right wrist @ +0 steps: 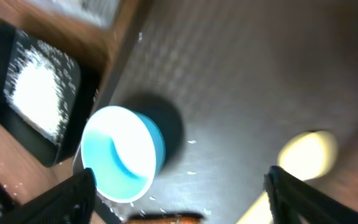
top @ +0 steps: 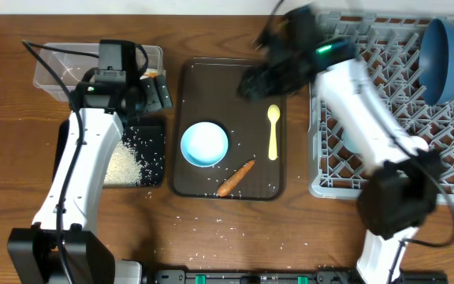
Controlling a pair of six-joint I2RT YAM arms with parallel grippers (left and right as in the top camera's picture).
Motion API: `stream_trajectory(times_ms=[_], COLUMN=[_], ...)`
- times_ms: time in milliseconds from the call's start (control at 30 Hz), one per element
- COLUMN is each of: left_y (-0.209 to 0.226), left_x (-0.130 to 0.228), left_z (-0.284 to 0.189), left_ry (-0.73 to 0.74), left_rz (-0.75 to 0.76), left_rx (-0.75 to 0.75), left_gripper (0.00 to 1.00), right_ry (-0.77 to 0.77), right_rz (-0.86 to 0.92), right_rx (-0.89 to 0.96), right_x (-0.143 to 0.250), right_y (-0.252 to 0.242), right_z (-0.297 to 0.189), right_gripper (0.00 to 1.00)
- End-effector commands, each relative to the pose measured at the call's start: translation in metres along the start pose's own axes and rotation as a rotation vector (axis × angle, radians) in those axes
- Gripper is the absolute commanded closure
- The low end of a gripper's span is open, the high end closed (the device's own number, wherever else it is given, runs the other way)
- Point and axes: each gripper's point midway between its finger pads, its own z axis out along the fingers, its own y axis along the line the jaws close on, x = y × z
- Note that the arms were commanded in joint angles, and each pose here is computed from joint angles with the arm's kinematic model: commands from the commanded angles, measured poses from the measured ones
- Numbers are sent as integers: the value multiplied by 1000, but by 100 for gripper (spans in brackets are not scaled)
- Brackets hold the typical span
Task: Sort waste into correct bins and load items into the dishwasher rack
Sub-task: 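Grasp the light-blue bowl on the brown tray with the right gripper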
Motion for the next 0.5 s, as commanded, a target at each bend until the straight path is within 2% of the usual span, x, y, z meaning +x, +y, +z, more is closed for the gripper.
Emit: stream_trajectory(times_ms=[0, 167, 400, 467], left_y=[3, 3, 3, 3], left_x=[-2, -2, -2, -2], left_z=[-9, -9, -9, -9], left_ry=[-23, -22, -22, -23], left_rz=[-4, -4, -4, -4], left_rx=[-4, -4, -4, -4], left_gripper=[4, 4, 4, 4], right_ry=[35, 116, 206, 209], right_rz=[44, -2, 4, 13], right_rx=[34, 38, 76, 107], right_x=[16, 51, 84, 86], right_y=[9, 27, 27, 21], right_z=[29, 84, 124, 128], right_gripper=[22, 38, 76, 81])
